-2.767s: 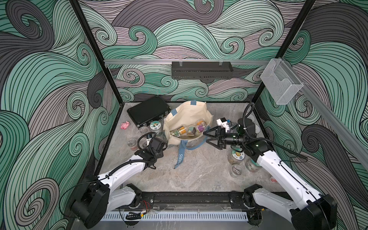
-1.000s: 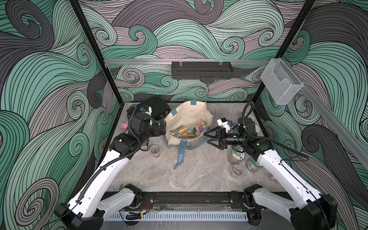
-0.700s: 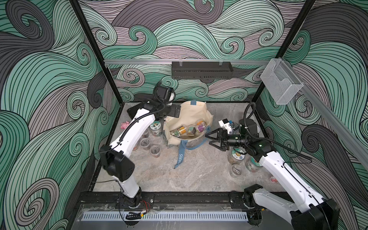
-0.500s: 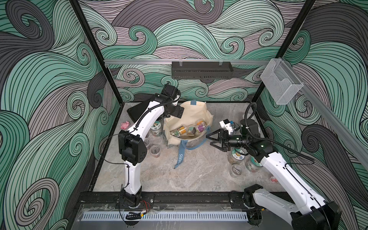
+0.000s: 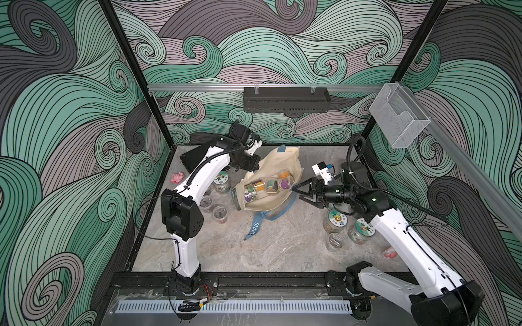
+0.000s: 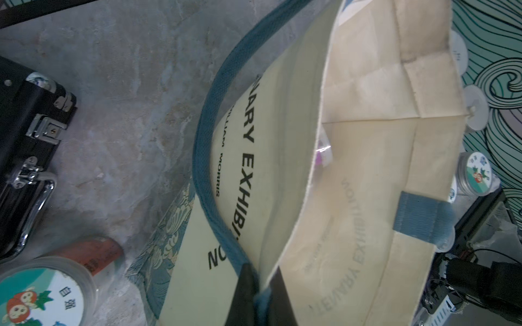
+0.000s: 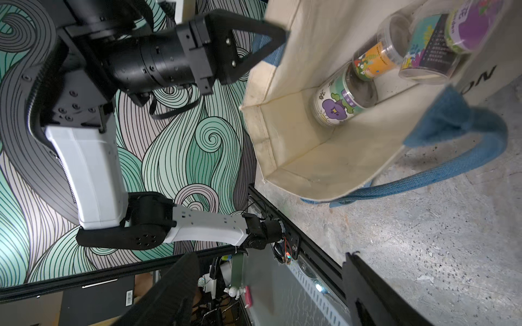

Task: Take out the seed jars from the canvas bag
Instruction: Pick up the canvas bag from the center of the board, then pick up the seed jar from the canvas bag.

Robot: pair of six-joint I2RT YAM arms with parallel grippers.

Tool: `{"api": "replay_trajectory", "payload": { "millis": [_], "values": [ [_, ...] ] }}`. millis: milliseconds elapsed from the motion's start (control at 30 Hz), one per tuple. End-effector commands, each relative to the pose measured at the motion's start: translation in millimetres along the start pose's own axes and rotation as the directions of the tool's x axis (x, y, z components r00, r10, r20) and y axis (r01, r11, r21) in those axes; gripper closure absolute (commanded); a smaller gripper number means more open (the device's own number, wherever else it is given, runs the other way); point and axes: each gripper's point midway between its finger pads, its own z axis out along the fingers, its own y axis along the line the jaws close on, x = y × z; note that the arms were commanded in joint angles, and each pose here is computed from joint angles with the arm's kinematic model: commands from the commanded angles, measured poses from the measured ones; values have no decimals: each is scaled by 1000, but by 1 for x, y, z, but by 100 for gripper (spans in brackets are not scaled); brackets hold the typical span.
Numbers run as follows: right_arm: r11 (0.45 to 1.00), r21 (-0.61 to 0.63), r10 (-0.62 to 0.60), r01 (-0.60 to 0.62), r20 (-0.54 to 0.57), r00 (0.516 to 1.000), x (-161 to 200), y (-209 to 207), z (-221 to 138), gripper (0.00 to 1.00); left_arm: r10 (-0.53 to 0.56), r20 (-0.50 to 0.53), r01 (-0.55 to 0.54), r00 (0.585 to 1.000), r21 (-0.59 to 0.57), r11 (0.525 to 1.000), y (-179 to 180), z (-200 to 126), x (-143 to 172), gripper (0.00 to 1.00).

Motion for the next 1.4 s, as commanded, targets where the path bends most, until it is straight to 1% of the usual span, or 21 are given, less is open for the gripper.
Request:
{"api": "replay_trajectory", "payload": {
  "millis": [0, 100, 233, 367, 500, 633, 833, 1000, 1100, 1200, 1367],
  "values": [
    [997, 37, -63, 62, 13, 998, -8, 4, 6, 20, 46, 89, -48, 995, 29, 998, -34, -14, -4, 100],
    [993, 69, -101, 101, 4, 995, -7, 4, 18, 21, 51, 120, -51, 991, -3, 999, -42, -20, 4, 100],
    [975, 145, -167, 165, -4, 986, -4, -10, 37, 23, 7, 172, -8, 985, 4, 1000, -49, -31, 13, 100],
    [952, 224, -205, 208, -36, 978, 7, -45, 66, 26, -28, 172, 23, 985, 27, 999, -53, -31, 25, 100],
    [931, 303, -190, 203, -71, 979, 21, -92, 91, 28, -38, 142, 32, 989, 39, 999, -56, -23, 36, 100],
    [901, 382, -193, 205, -71, 979, 26, -121, 94, 29, -37, 113, 32, 993, 50, 998, -61, -14, 44, 100],
    [844, 467, -291, 264, -16, 957, 0, -120, 86, 30, -44, 110, 36, 993, 74, 997, -70, -12, 44, 100],
    [826, 462, -361, 323, -8, 933, -21, -108, 95, 30, -48, 140, 35, 989, 93, 995, -78, -22, 40, 100],
    [828, 450, -376, 336, 0, 927, -29, -103, 104, 30, -38, 152, 22, 988, 101, 995, -81, -26, 40, 100],
    [862, 397, -343, 314, 2, 940, -29, -100, 119, 31, -26, 152, 12, 988, 97, 995, -80, -26, 43, 100],
    [934, 261, -263, 245, 36, 964, -14, -89, 147, 31, -1, 149, -13, 989, 94, 995, -80, -28, 48, 100]
  ]
}}
